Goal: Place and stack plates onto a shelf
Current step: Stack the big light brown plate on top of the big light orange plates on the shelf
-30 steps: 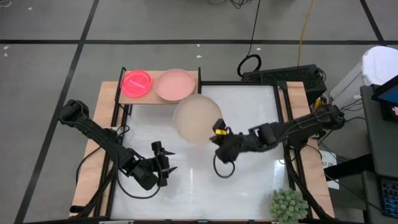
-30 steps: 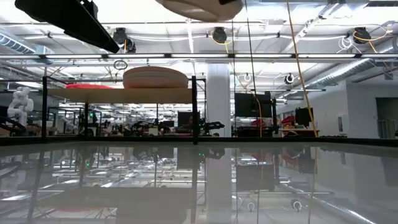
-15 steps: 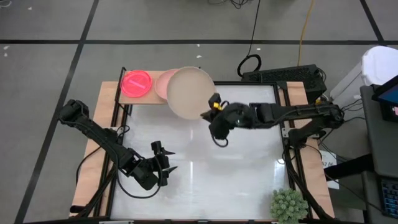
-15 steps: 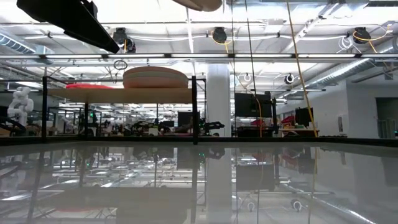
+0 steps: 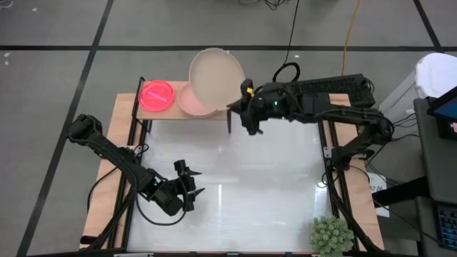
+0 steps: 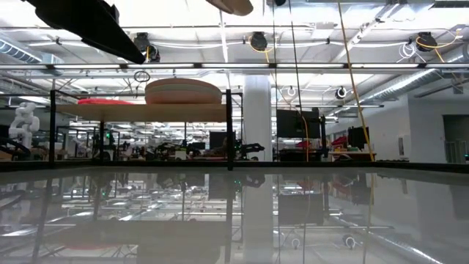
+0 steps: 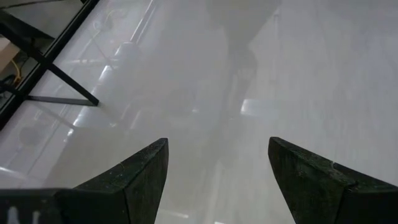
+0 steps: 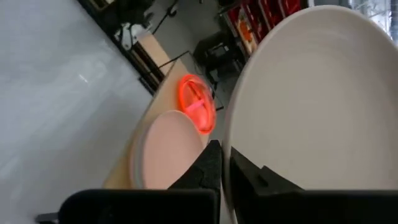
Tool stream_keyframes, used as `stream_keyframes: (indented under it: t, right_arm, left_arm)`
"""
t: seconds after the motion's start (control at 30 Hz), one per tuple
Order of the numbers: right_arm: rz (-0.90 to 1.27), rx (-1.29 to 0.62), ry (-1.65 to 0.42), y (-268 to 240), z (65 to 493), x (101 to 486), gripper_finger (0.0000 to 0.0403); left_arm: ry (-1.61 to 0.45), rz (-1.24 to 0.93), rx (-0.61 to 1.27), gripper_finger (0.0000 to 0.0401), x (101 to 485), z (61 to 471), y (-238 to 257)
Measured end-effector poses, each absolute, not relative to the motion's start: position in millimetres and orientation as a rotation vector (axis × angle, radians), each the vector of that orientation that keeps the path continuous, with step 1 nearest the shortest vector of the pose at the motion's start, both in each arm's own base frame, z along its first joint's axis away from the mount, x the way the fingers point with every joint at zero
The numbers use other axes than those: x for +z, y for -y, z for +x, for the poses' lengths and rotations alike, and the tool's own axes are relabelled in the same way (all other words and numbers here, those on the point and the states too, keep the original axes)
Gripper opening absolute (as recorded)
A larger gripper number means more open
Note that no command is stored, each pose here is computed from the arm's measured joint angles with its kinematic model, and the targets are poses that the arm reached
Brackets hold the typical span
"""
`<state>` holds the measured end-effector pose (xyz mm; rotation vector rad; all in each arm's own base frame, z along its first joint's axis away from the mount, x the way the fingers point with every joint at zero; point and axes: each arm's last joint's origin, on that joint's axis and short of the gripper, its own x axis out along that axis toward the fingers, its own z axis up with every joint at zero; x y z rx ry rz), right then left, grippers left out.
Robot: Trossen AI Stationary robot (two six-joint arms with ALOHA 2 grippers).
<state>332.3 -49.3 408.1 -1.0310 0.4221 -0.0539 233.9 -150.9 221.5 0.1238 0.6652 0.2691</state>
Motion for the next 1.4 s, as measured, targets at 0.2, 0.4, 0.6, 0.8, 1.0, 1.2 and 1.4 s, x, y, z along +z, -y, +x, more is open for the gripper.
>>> stream_keyframes:
  t: [0.2, 0.4, 0.6, 0.8, 1.0, 1.2, 1.4]
  right_arm:
    - [-1.035, -0.082, -0.318, 76.8, 337.7, 412.7, 0.0000]
    - [-0.994, -0.067, -0.292, 102.5, 351.1, 399.0, 0.0000]
    - [-0.962, -0.034, -0.382, 121.8, 371.6, 365.8, 0.0000]
    - [-0.913, 0.047, -0.423, 137.4, 388.4, 333.5, 0.0000]
    - [-0.889, 0.050, -0.472, 150.0, 397.0, 312.2, 0.0000]
    - [-0.873, 0.069, -0.514, 154.1, 400.8, 298.7, 0.0002]
    - [-0.858, 0.080, -0.536, 154.0, 399.5, 296.7, 0.0004]
  left_arm:
    - [-0.663, 0.121, 0.275, 0.0280, 221.7, 235.4, 149.3]
    - [-0.663, 0.120, 0.274, 0.0280, 221.7, 235.5, 149.4]
    - [-0.662, 0.121, 0.273, 0.0280, 221.8, 235.6, 149.4]
    - [-0.665, 0.126, 0.272, 0.0280, 221.6, 235.6, 149.2]
    - [-0.664, 0.125, 0.272, 0.0280, 221.6, 235.6, 149.3]
    - [-0.664, 0.123, 0.272, 0.0280, 221.7, 235.6, 149.3]
    - [-0.664, 0.115, 0.276, 0.0280, 221.6, 235.5, 149.2]
